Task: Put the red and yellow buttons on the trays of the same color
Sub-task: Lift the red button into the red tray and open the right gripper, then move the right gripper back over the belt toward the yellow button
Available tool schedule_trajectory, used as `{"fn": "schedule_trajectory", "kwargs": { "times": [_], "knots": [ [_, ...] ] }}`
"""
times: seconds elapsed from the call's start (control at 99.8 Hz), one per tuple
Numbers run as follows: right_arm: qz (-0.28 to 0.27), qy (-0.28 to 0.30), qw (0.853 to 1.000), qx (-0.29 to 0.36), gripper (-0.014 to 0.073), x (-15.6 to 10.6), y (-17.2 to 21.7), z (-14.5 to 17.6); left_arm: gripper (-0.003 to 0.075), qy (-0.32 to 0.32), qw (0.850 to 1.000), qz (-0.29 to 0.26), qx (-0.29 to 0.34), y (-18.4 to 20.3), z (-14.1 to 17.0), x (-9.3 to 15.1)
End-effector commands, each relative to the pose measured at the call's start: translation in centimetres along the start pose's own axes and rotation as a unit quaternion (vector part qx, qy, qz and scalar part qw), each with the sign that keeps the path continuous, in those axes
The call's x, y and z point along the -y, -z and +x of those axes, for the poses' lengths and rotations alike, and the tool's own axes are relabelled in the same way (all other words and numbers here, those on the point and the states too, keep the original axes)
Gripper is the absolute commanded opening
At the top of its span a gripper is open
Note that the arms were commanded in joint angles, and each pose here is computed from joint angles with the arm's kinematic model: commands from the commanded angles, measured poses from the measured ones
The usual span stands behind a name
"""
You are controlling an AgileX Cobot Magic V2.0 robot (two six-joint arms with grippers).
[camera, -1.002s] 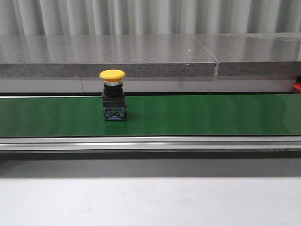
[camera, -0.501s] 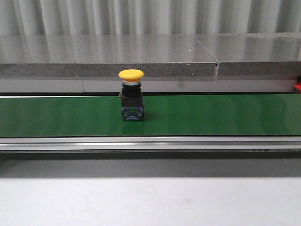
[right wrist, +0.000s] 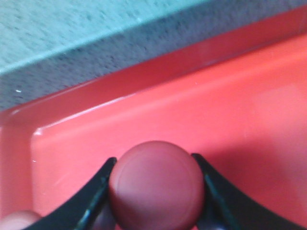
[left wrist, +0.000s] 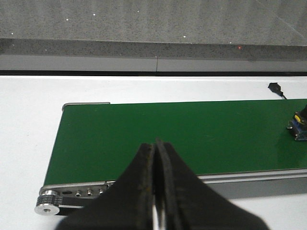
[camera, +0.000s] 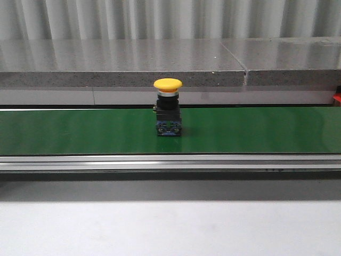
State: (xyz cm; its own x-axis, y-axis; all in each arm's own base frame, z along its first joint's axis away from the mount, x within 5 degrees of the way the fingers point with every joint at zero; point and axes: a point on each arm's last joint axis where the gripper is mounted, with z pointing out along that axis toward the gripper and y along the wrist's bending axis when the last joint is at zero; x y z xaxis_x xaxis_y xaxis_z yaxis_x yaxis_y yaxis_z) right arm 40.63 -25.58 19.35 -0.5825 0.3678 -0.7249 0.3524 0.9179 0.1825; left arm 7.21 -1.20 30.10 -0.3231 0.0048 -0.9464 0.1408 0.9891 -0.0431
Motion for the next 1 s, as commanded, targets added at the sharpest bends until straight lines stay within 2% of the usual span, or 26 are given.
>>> {"fn": "schedule_trajectory", "kwargs": {
  "times": [0.0,0.221,0.301,0.421,0.521,0.802,0.992],
  "knots": [
    [0.011,0.0,0.998,0.058,0.0162,-0.1,2.3,-2.8,-0.0021,0.004,0.999,0.004,0.045,0.3,-1.4,0.1],
    [0.013,-0.005,0.998,0.061,0.0174,-0.1,2.2,-2.8,-0.0021,0.004,0.999,0.004,0.045,0.3,-1.4,0.1],
    [0.01,-0.009,0.998,0.061,0.0253,-0.1,2.2,-2.8,-0.0021,0.004,0.999,0.004,0.045,0.3,-1.4,0.1],
    [0.007,-0.008,0.998,0.058,0.0435,-0.2,2.2,-2.7,-0.0021,0.004,0.999,0.004,0.045,0.3,-1.4,0.1],
    [0.006,-0.008,0.998,0.058,0.0512,-0.2,2.2,-2.7,-0.0021,0.004,0.999,0.004,0.045,0.3,-1.4,0.1],
    [0.007,-0.002,0.996,0.084,0.0519,-0.7,4.3,-4.2,-0.0021,0.004,0.999,0.004,0.045,0.3,-1.4,0.1],
    [-0.022,0.011,0.994,0.105,0.0519,-2.5,8.3,-6.0,-0.0021,0.004,0.999,0.004,0.045,0.3,-1.4,0.1]
  ]
}}
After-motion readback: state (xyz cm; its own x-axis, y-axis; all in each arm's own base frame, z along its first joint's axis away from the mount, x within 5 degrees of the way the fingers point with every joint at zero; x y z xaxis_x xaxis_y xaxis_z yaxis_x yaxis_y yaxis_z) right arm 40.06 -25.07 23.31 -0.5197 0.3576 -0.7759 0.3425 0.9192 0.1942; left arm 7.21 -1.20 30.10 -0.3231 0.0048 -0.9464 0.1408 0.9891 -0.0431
